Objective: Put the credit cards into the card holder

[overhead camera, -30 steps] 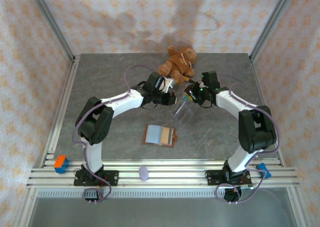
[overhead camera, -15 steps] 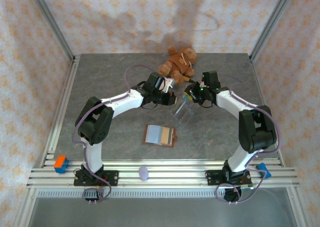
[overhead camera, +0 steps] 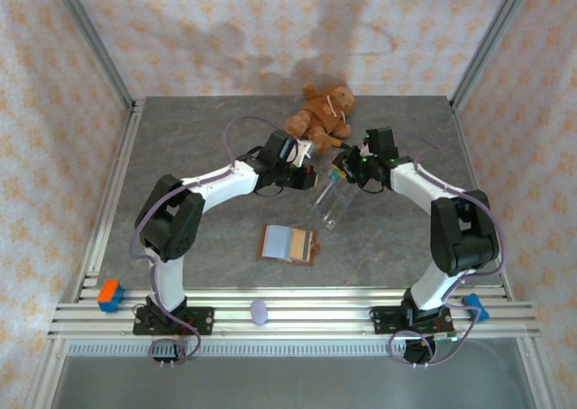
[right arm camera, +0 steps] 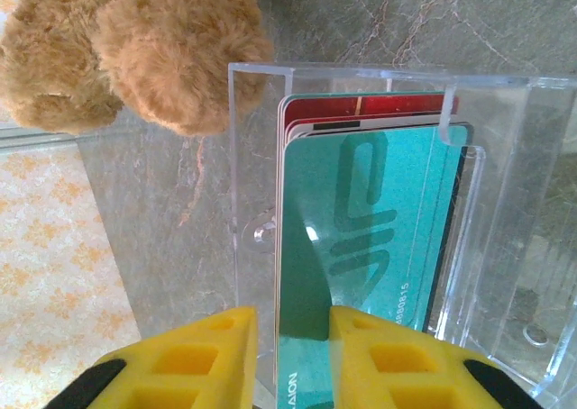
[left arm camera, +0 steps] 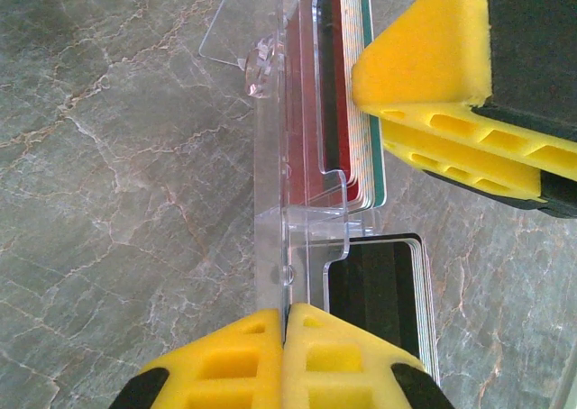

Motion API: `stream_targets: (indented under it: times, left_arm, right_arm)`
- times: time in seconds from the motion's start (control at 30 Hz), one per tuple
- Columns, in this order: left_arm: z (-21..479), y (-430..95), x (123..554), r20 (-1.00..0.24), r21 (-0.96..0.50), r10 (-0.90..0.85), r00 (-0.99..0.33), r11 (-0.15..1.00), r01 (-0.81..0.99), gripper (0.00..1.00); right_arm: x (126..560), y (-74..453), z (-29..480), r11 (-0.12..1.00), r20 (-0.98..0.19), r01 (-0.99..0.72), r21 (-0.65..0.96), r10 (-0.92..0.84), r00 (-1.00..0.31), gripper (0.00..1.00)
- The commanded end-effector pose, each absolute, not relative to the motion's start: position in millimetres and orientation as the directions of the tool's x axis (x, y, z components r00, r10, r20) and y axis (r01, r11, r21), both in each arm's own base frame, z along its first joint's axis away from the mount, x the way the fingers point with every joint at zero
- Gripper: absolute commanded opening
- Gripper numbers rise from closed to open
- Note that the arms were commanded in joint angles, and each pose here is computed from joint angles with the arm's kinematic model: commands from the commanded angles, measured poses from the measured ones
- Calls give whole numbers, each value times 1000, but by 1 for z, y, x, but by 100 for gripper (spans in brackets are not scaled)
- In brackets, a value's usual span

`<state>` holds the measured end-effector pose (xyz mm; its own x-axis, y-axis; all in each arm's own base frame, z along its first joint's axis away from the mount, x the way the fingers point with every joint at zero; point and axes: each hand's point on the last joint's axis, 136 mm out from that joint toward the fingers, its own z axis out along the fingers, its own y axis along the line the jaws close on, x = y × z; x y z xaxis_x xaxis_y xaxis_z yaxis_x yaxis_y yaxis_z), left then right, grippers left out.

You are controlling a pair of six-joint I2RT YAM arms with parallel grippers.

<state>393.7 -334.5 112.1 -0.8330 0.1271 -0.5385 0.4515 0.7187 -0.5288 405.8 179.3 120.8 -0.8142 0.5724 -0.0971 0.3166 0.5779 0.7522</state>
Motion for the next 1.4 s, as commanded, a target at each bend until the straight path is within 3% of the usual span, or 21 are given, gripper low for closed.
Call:
stream_targets:
  times: [0.0, 0.2, 0.5, 0.77, 1.1, 1.37]
  left_arm:
    - [113, -336, 385, -530, -507, 158, -833, 729, 460, 0]
    - [112, -338, 384, -530, -504, 163, -832, 728, 464, 0]
    - [111, -336, 384, -532, -492, 168, -830, 737, 464, 0]
    - [104, -327, 390, -532, -461, 136, -835, 781, 421, 0]
    - [102, -324, 393, -534, -459, 113, -838, 793, 400, 0]
    - [100, -324, 392, -531, -465, 107, -840, 792, 395, 0]
  right_arm:
    - [416, 183, 149, 559, -151, 245, 792, 568, -809, 25]
    - [414, 182, 144, 563, -140, 257, 786, 566, -812, 13]
    - [409, 179, 151, 577, -143, 261, 774, 560, -816, 12]
    - [388, 166, 134, 663, -127, 311, 681, 526, -841, 7]
    - [369, 151, 107, 715, -105, 359, 600, 516, -850, 8]
    - [368, 148, 99, 737, -88, 380, 558, 508, -857, 16]
